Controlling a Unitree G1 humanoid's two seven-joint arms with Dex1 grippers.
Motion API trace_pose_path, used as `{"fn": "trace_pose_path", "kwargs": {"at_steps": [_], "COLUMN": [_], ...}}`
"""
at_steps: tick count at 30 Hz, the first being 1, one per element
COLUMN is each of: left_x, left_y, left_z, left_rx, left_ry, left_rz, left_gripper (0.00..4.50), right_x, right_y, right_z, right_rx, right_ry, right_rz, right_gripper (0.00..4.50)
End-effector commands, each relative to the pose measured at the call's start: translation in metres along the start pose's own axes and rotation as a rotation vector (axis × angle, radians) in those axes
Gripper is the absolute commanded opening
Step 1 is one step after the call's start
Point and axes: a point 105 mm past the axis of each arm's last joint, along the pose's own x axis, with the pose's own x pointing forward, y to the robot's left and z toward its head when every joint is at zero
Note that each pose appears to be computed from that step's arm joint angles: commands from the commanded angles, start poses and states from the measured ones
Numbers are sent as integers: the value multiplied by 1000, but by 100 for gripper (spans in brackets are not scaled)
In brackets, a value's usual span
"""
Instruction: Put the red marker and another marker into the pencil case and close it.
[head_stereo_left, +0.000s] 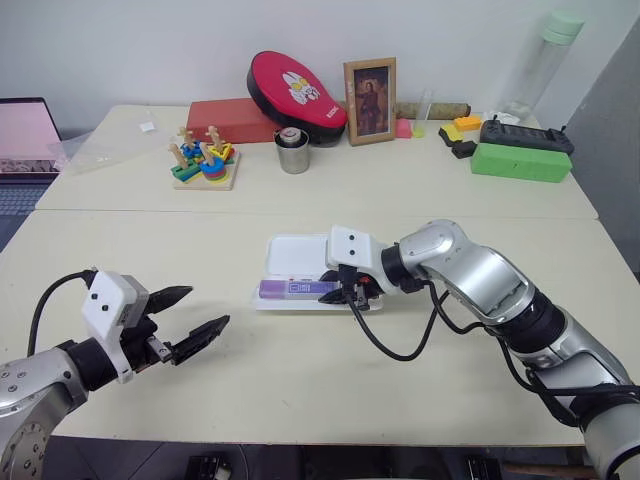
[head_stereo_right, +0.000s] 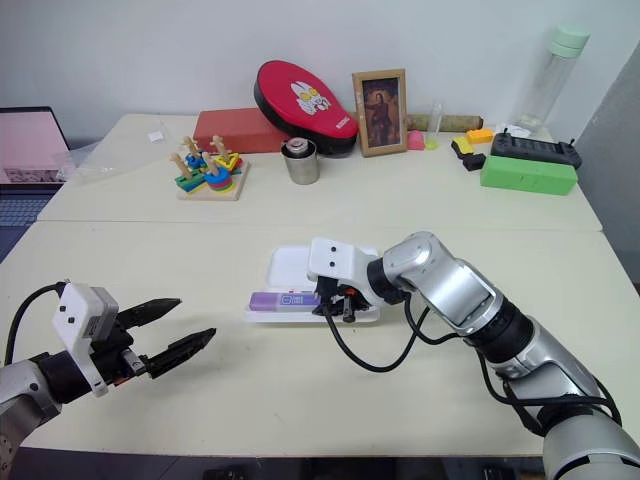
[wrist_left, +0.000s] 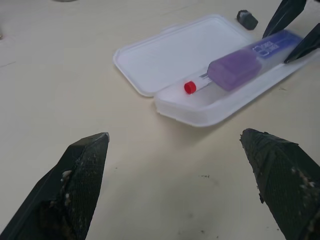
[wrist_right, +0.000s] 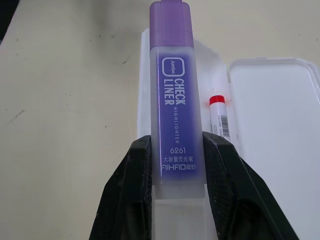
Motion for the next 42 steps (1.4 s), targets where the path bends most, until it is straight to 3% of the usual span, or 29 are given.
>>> {"fn": "trace_pose_path", "kwargs": {"at_steps": [1,14,34,36,42], "left_x": [2,13,19,19,19], "left_y": [-6,-12,-13,-13,-13], "left_z": [16,32,31,31,31], "left_rx": [49,74,83,84,84], "left_ry": [-39,-65,-57,-58,-58], "left_rz": [-12,-48,-60,-61,-66], "left_gripper": [450,450,450,450,450], "right_x": [3,17,20,20,16], "right_y": [-3,4,-2,-2,-1], "right_z": [5,-21,-25,-25,-17], "right_rx": [-13,57,123,120,103], "right_ry": [-3,48,22,22,-6], "right_rz": [-34,-14,-44,-42,-39], "right_gripper": [106,106,106,177,314]}}
